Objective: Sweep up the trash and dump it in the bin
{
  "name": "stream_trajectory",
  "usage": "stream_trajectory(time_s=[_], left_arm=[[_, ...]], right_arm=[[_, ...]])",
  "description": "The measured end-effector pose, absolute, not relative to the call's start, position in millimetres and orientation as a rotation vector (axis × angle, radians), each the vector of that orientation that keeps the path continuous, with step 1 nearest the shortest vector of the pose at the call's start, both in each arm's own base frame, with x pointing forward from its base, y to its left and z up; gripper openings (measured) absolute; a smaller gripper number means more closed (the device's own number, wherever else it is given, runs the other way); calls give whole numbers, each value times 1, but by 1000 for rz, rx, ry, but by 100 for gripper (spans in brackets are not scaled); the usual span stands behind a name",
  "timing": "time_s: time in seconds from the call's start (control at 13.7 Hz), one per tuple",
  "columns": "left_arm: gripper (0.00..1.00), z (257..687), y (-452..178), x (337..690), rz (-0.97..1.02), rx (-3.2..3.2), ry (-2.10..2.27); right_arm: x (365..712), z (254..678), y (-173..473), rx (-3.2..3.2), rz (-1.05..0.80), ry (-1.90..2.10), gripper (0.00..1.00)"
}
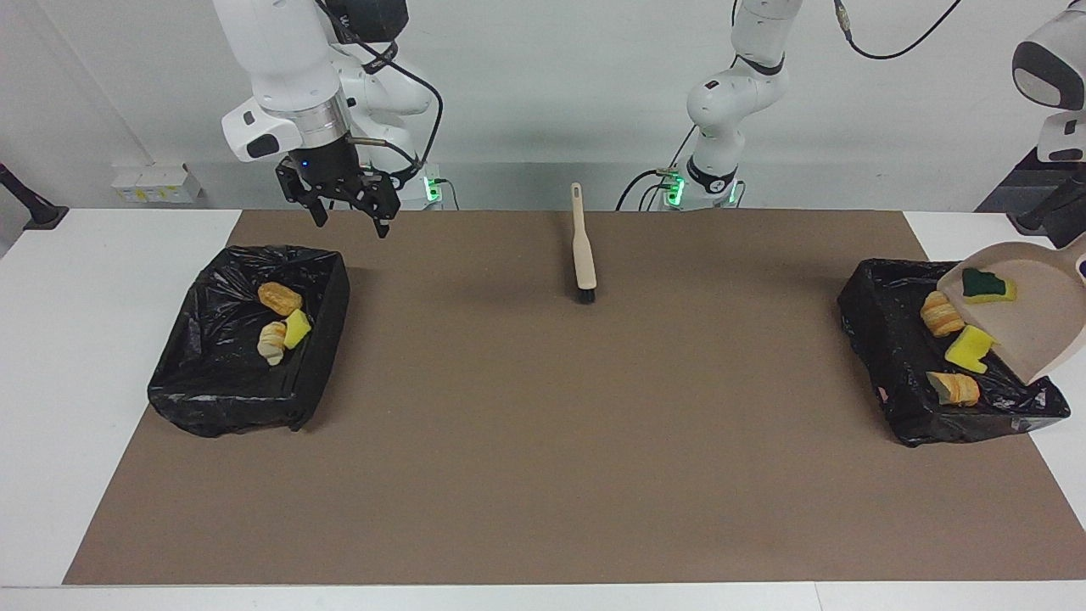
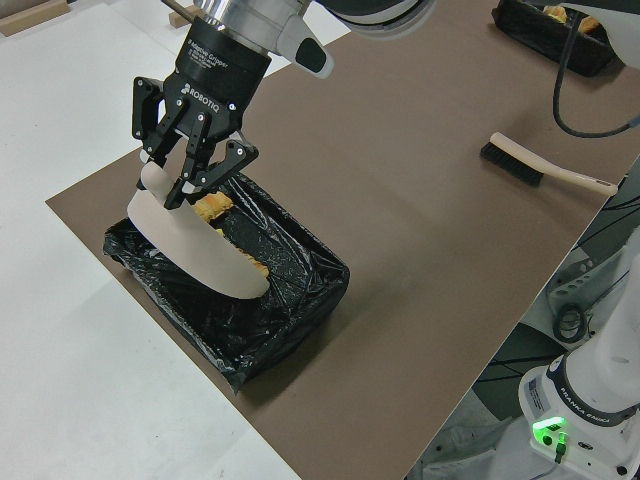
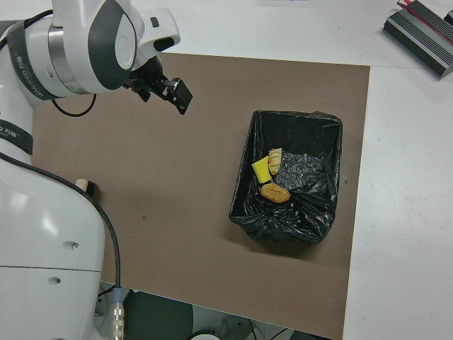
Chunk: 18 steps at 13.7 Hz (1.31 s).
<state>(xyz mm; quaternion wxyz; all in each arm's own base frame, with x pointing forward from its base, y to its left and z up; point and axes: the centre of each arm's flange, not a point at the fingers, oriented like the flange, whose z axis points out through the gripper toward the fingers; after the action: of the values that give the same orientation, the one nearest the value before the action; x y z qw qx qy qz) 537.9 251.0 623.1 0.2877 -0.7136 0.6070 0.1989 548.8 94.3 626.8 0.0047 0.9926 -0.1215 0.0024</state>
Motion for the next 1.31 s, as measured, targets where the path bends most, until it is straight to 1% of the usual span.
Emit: stream_trajectory(time_s=[0.29,0.51,0.73,0.95,1.1,1.31], left_arm=[[34,678,213,529,487,-1856,1588],[34,687,185,517,342,-2036,1559],[34,679,164,507,188,-2356,1384],[34,664,124,504,70,-2659,1179],[34,645,71,507,45,-2779,1049],[34,613,-29,506,70,-2858,890]], right_arm=[[549,628,93,3107,13,-384,100],[554,629,71,3106,18,-366,100],[560,629,55,3109,19,-329,100],[561,629,56,3110,21,-319,100],[561,629,57,3111,21,-315,100],[561,629,57,3112,26,-317,100]])
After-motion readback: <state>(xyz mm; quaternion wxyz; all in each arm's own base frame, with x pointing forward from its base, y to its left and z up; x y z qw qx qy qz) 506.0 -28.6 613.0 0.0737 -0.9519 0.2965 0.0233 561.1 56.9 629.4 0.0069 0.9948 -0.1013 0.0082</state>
